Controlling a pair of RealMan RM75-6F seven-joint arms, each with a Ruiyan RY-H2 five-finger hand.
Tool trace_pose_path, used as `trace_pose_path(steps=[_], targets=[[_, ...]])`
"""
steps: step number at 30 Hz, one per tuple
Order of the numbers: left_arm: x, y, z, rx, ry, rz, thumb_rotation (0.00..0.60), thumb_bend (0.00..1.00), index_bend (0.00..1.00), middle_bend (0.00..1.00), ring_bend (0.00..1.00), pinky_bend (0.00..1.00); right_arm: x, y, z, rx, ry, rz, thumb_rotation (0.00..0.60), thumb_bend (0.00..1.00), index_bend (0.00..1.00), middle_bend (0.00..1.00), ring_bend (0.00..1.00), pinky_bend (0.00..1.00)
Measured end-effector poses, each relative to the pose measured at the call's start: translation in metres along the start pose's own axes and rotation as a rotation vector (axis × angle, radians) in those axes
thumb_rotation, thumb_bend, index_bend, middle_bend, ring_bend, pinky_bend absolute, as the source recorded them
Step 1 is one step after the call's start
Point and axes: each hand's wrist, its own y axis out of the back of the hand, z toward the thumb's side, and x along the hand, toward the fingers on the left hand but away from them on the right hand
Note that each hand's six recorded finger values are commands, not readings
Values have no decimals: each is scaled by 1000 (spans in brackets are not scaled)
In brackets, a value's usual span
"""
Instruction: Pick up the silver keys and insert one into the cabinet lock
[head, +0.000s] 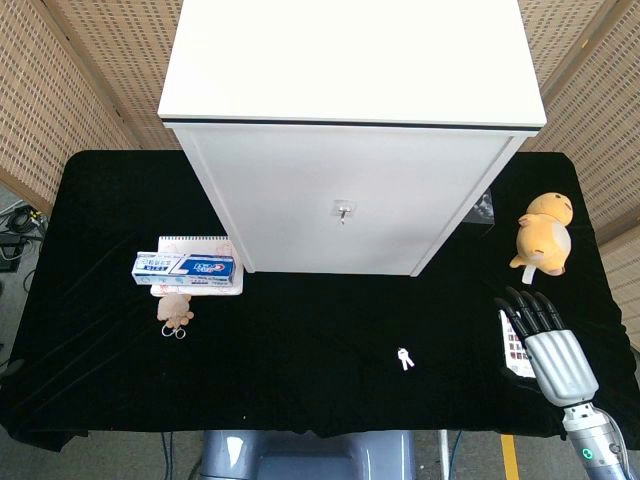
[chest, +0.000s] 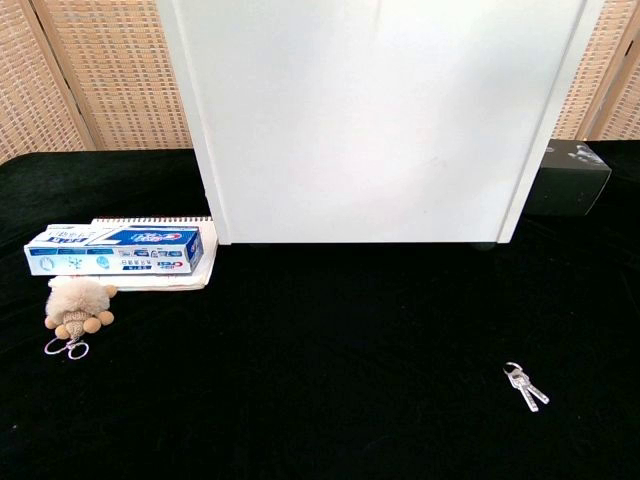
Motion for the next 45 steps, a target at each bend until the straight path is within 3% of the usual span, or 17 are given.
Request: trace_pose_path(steps=[6,8,11,13,16,18,27,36,45], targets=[[0,0,0,-2,0,0,600,0,0,0,0,0,0,-4,1,10,2,20,600,0,77,2,0,3],[0,0,0,-2,0,0,600,0,0,0,0,0,0,-7,1,14,4,32,600,0,83,78,21,60],[0,0,-1,-1,2,0,600,0,0,0,0,0,-3,-12,4,17,13,46,600,0,122,357,262,359],[1,-1,-1,1,3,-2,600,0,0,0,0,0,-10,-16,8,21,35,53,600,0,173,536,483,660],[3,-2,-1,5,5,-5,600,0,0,0,0,0,-22,-25,16,49,98,63,600,2,236,657,619,860],[5,-4,-1,9,9,-11,600,0,0,0,0,0,-31,-32,23,78,153,75,600,22,272,698,660,909],[16,-14,-5,33,46,-38,600,0,0,0,0,0,-76,-79,81,177,468,185,600,217,343,757,719,960],[23,-22,-7,46,61,-63,600,0,0,0,0,0,-95,-116,128,248,608,294,600,257,427,787,743,965],[24,-23,-8,45,60,-71,600,0,0,0,0,0,-112,-137,135,438,688,253,600,290,479,794,749,965]])
